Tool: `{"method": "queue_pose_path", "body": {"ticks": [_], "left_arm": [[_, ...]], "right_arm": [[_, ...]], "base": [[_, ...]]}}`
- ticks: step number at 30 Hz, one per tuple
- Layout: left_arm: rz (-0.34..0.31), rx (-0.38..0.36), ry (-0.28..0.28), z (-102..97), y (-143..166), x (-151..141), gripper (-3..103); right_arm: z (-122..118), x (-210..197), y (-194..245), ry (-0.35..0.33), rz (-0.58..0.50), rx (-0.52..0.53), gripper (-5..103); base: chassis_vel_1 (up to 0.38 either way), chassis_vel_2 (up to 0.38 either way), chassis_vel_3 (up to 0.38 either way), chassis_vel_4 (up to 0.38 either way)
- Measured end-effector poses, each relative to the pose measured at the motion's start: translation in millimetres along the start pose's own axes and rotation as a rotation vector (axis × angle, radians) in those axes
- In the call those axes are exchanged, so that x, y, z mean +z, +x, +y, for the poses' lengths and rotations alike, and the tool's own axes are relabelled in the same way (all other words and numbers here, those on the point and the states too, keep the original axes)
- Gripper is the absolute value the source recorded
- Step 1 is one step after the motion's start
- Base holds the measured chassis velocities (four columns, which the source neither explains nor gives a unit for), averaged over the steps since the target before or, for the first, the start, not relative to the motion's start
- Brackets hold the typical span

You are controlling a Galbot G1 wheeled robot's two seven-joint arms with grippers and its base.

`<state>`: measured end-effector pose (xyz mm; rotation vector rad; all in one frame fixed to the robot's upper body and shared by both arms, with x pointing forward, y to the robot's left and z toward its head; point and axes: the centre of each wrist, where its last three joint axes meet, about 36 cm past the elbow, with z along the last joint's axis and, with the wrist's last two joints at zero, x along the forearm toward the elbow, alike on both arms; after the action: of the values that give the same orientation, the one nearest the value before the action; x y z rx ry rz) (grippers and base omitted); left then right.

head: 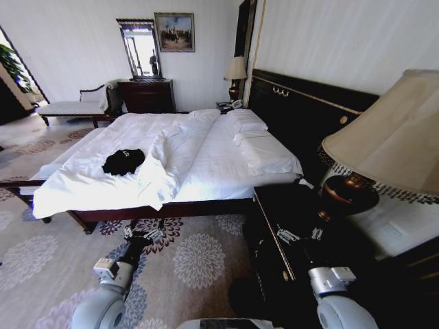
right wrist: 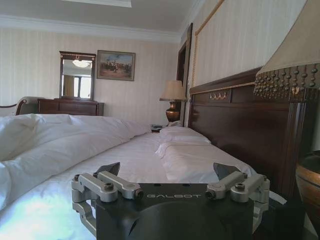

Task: Fold the clothes on the bed.

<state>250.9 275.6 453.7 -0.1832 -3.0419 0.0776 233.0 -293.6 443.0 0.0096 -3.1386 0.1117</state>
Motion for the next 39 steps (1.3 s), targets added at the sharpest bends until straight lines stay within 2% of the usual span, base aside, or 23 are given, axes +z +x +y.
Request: {"method": "queue_pose_path", "body": {"ticks": [39], "left_arm": [[0.003, 0.009, 0.006, -5.3, -0.7, 0.3, 100]], "right_arm": [[1.2, 1.6, 1.6, 0.003, 0.032, 0.007, 100]], "base": [[-0.082, 0.080, 0.078, -0.084]]}}
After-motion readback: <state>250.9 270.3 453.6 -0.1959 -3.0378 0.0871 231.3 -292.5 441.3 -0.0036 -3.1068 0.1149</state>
